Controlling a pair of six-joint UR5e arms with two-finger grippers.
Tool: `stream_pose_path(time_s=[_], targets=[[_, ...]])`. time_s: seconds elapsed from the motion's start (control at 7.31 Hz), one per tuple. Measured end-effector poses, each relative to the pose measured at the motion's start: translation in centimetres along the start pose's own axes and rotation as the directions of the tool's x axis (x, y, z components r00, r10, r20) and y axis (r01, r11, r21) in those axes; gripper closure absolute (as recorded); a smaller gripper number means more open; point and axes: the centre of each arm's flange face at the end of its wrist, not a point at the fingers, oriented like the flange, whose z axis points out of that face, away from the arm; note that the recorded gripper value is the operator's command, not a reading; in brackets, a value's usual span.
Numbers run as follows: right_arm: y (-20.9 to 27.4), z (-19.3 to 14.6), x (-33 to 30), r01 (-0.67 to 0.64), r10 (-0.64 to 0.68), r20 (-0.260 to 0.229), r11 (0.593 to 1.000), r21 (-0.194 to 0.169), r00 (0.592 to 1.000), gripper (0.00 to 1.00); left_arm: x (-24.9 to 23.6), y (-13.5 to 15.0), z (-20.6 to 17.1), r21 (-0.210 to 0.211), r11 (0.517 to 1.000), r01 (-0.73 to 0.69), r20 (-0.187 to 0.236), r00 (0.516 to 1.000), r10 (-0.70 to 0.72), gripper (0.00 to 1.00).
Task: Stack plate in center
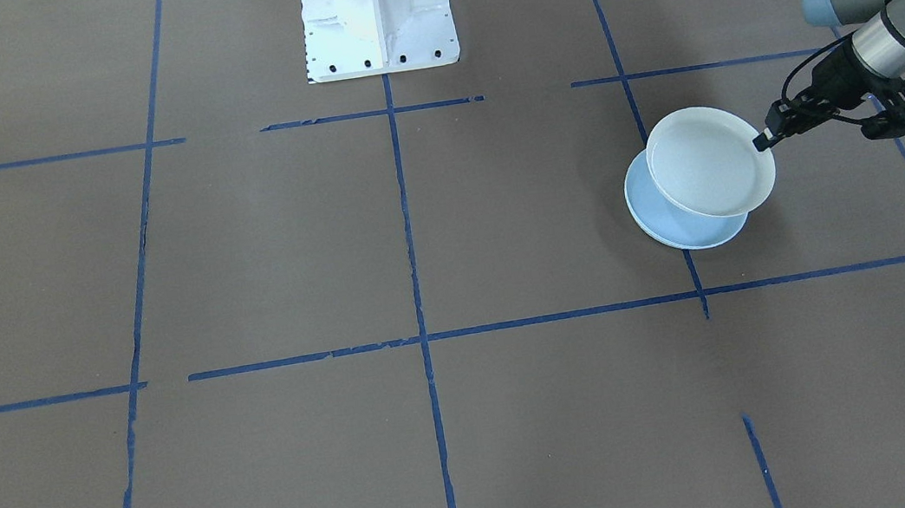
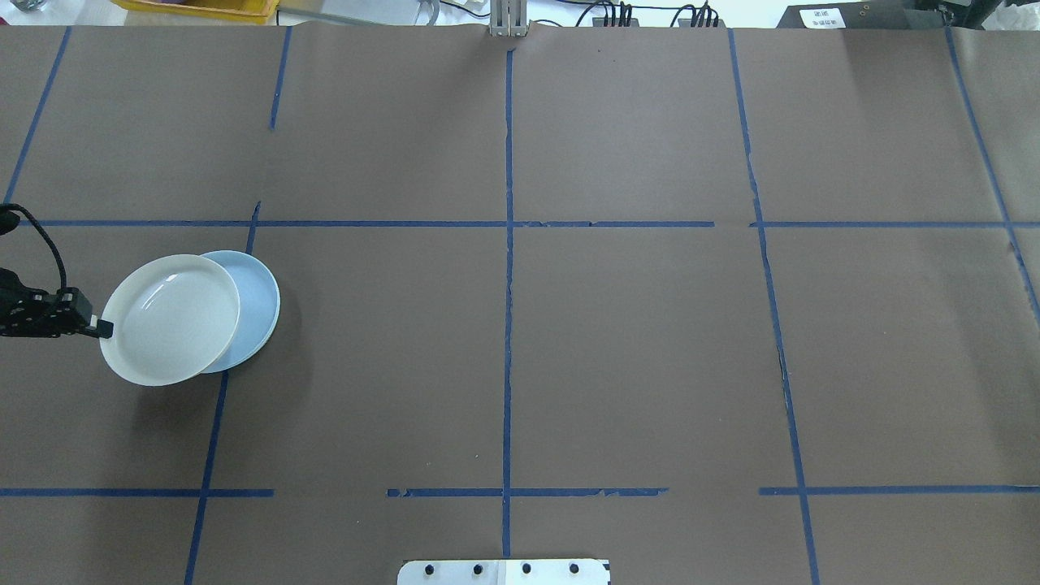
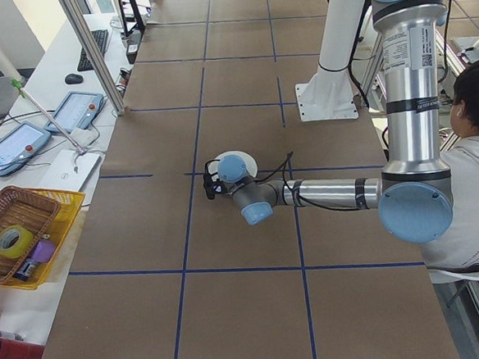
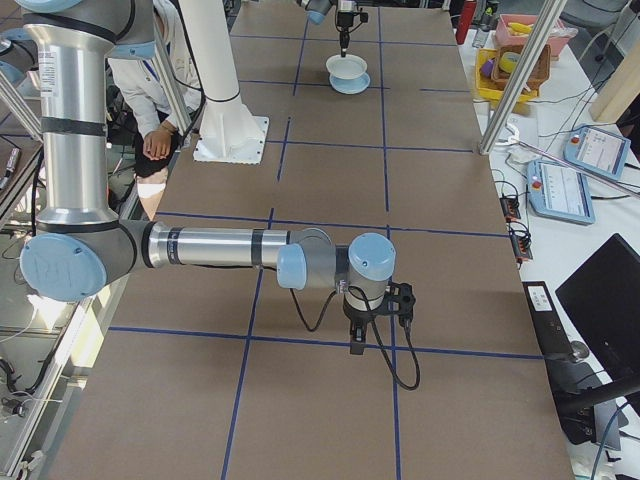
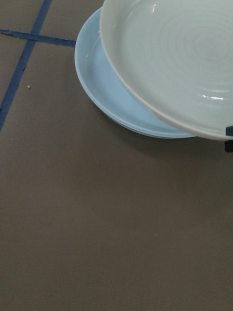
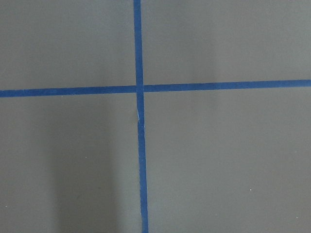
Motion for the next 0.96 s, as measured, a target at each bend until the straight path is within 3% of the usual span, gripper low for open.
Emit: stream_pose_path(time_s=[0.27,0.41,0.55,0.96], targets=[[0.0,0.0,0.0,0.000,0.000,0.000,1.000,0.000,1.000,0.00,0.5,-0.7,0.4,-0.001,0.998,0.059,-0.001,0.998,-0.059,1.00],[0.0,0.0,0.0,0.000,0.000,0.000,1.000,0.000,1.000,0.00,0.8,-0.8,0.5,-0.002,0.997,0.074,-0.004,0.997,-0.074,0.17],[0.0,0.0,0.0,0.000,0.000,0.000,1.000,0.000,1.000,0.00,1.0,-0.9,0.6,0.000,0.997,0.079,-0.007,0.997,-0.079,0.00],[0.0,0.0,0.0,0.000,0.000,-0.001,1.000,0.000,1.000,0.00,1.6,-0.7,0.3,0.007,0.998,0.069,-0.018,0.997,-0.069,0.00]])
